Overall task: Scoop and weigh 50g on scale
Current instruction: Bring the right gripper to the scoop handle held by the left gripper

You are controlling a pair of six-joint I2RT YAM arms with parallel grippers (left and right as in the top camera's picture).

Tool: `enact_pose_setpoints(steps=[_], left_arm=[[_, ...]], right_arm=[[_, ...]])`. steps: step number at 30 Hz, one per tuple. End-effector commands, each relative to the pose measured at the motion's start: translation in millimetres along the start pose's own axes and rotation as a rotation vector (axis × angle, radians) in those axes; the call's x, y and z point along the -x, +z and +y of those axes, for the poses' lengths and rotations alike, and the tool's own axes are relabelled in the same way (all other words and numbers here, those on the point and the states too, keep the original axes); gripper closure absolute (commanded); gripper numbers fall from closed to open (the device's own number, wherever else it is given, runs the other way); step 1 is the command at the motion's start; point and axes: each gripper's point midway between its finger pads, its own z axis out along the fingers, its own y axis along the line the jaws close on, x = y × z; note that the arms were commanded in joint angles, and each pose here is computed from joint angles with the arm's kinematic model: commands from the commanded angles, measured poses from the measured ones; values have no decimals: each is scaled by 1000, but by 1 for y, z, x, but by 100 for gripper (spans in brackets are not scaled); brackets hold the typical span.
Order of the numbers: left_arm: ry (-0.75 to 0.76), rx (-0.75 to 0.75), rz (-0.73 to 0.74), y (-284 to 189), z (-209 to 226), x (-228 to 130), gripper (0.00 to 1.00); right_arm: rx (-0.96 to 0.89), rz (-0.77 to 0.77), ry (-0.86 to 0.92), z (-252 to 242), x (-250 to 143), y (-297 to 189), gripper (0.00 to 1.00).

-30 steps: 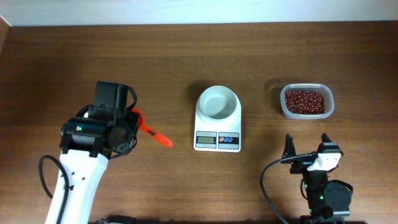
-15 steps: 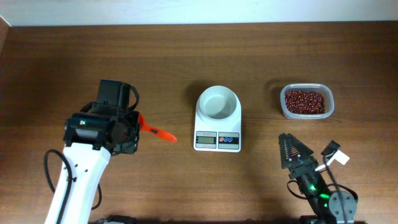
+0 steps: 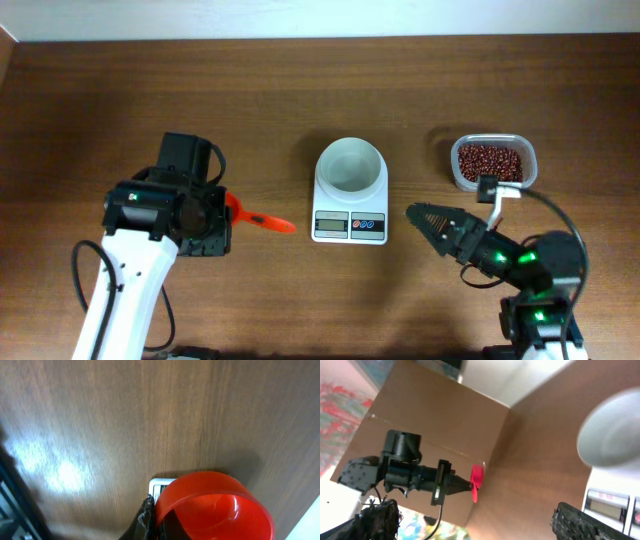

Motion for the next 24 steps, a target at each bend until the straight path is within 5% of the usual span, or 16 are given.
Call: enact_pose_setpoints(steps=[1, 7, 18, 24], left_arm=[[-70, 25, 56, 0, 4, -10, 100], [12, 46, 31, 5, 12, -35, 100], [108, 63, 58, 19, 14, -74, 100], [160, 62, 72, 19, 19, -87, 100]], right_arm=[[17, 154, 103, -7, -27, 21, 1], [111, 308, 42, 3, -80, 76, 0], [55, 175, 78, 9, -101, 110, 40], [30, 132, 128, 9, -102, 114, 50]])
